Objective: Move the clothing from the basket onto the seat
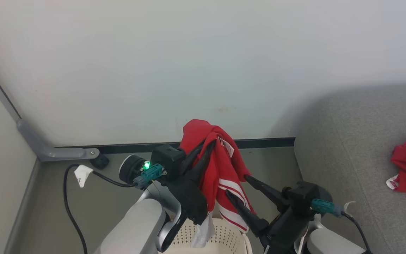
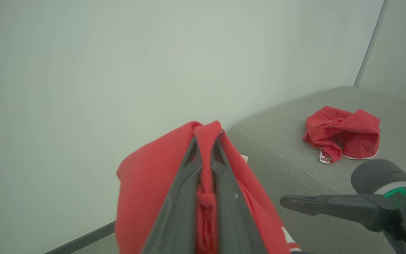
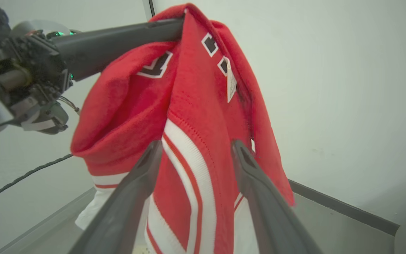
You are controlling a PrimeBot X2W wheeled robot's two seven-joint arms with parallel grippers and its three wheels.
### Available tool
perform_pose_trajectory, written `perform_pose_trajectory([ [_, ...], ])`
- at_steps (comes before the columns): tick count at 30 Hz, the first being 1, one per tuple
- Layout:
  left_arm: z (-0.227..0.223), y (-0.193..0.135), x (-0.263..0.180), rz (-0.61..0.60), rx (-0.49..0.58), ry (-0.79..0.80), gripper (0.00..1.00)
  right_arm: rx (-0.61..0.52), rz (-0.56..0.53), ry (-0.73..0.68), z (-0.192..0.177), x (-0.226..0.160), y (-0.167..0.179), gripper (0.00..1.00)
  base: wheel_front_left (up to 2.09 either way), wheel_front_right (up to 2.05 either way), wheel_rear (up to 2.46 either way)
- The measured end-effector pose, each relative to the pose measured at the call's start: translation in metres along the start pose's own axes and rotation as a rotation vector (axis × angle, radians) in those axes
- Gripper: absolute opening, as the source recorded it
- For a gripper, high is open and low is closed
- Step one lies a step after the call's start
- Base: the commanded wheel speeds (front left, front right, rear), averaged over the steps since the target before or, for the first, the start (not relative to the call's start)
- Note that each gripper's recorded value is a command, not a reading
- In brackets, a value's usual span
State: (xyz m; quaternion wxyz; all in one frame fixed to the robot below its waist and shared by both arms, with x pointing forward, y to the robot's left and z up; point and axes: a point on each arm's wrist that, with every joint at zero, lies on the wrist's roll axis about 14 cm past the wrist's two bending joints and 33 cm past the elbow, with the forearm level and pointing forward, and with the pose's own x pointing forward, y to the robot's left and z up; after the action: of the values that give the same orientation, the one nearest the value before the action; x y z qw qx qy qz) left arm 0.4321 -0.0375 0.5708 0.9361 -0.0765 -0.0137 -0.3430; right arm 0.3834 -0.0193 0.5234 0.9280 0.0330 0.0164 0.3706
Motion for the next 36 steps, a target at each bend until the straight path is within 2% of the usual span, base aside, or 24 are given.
perform_pose_trajectory([
  [6, -0.002, 0.000, -0.003, -0.002, -0.015, 0.015, 0.00, 0.005, 0.053, 0.072, -0.020, 0.010, 0.012, 1.00, 0.00, 0.00, 0.00],
  [18, 0.002, -0.009, -0.008, -0.029, -0.019, 0.010, 0.00, -0.002, 0.065, 0.156, -0.037, 0.030, 0.012, 1.00, 0.00, 0.00, 0.00],
  [19, 0.002, -0.011, -0.009, -0.034, -0.021, 0.009, 0.00, -0.003, 0.066, 0.155, -0.036, 0.033, 0.013, 0.95, 0.00, 0.00, 0.00],
  [20, 0.003, -0.013, -0.009, -0.040, -0.022, 0.009, 0.00, -0.002, 0.064, 0.154, -0.035, 0.035, 0.013, 0.46, 0.00, 0.00, 0.00],
  [21, 0.002, -0.015, -0.009, -0.045, -0.026, 0.008, 0.00, -0.002, 0.059, 0.155, -0.035, 0.037, 0.011, 0.07, 0.00, 0.00, 0.00],
  [22, 0.002, -0.017, -0.010, -0.049, -0.028, 0.010, 0.00, 0.001, 0.053, 0.154, -0.034, 0.038, 0.010, 0.00, 0.00, 0.00, 0.00],
  [33, -0.009, -0.012, -0.010, -0.010, -0.077, 0.038, 0.00, 0.035, -0.011, 0.167, -0.040, 0.032, -0.009, 0.00, 0.00, 0.00, 0.00],
  [34, -0.010, -0.012, -0.009, -0.011, -0.080, 0.039, 0.25, 0.040, -0.020, 0.167, -0.040, 0.030, -0.011, 0.00, 0.00, 0.00, 0.00],
  [35, -0.010, -0.013, -0.008, -0.011, -0.083, 0.039, 0.69, 0.044, -0.029, 0.165, -0.039, 0.029, -0.014, 0.00, 0.00, 0.00, 0.00],
  [36, -0.011, -0.013, -0.007, -0.012, -0.085, 0.040, 0.96, 0.046, -0.038, 0.161, -0.039, 0.027, -0.017, 0.00, 0.00, 0.00, 0.00],
])
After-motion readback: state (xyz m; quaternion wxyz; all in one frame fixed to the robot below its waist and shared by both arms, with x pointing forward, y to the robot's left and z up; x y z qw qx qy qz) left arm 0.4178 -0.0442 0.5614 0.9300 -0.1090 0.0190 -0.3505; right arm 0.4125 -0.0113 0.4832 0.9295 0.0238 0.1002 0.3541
